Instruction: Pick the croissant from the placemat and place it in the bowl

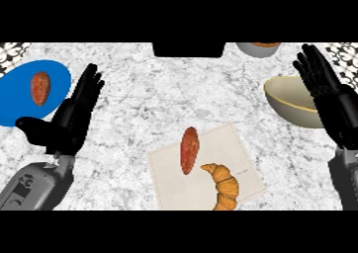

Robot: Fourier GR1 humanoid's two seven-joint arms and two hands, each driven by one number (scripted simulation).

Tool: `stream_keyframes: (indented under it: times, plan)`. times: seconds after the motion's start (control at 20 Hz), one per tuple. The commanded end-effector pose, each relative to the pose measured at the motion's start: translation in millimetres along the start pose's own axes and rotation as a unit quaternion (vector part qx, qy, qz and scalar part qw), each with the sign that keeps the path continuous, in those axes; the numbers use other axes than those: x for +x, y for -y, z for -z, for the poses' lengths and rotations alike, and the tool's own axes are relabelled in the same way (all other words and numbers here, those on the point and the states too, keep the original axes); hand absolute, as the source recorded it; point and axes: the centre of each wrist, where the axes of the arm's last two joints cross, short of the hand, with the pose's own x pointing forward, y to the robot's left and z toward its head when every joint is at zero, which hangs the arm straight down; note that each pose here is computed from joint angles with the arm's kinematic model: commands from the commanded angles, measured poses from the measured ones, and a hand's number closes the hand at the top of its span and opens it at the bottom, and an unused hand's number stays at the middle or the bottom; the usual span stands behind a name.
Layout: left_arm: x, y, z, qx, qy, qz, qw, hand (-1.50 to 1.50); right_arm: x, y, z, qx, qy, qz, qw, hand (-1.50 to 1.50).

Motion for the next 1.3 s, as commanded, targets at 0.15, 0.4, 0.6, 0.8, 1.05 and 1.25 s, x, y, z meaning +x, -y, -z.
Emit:
stream_keyframes:
  times: [0.15,0.4,0.6,0.8,1.05,1.25]
  plan:
    - [-12,-2,-17,-0.042,-0.051,-0.055,0.9963,0.0,0,-49,-65,-0.041,-0.049,-0.097,0.993,1.5]
    - [-37,15,-33,-0.047,-0.104,-0.094,0.989,0.0,-30,-23,-111,-0.266,-0.162,-0.177,0.934,-1.5]
    - [-33,19,-35,-0.084,-0.093,-0.098,0.9873,0.0,-18,-112,-148,-0.159,-0.066,-0.208,0.963,-1.5]
    - [-38,21,-34,-0.096,-0.097,-0.091,0.9864,0.0,-5,-143,-168,-0.094,-0.093,-0.306,0.943,-1.5]
    - [-39,15,-35,-0.094,-0.101,-0.103,0.985,0.0,0,-132,-177,-0.106,-0.218,-0.445,0.862,-1.5]
    - [-44,11,-37,-0.099,-0.097,-0.093,0.9859,0.0,29,-156,-167,-0.084,-0.303,-0.462,0.829,-1.5]
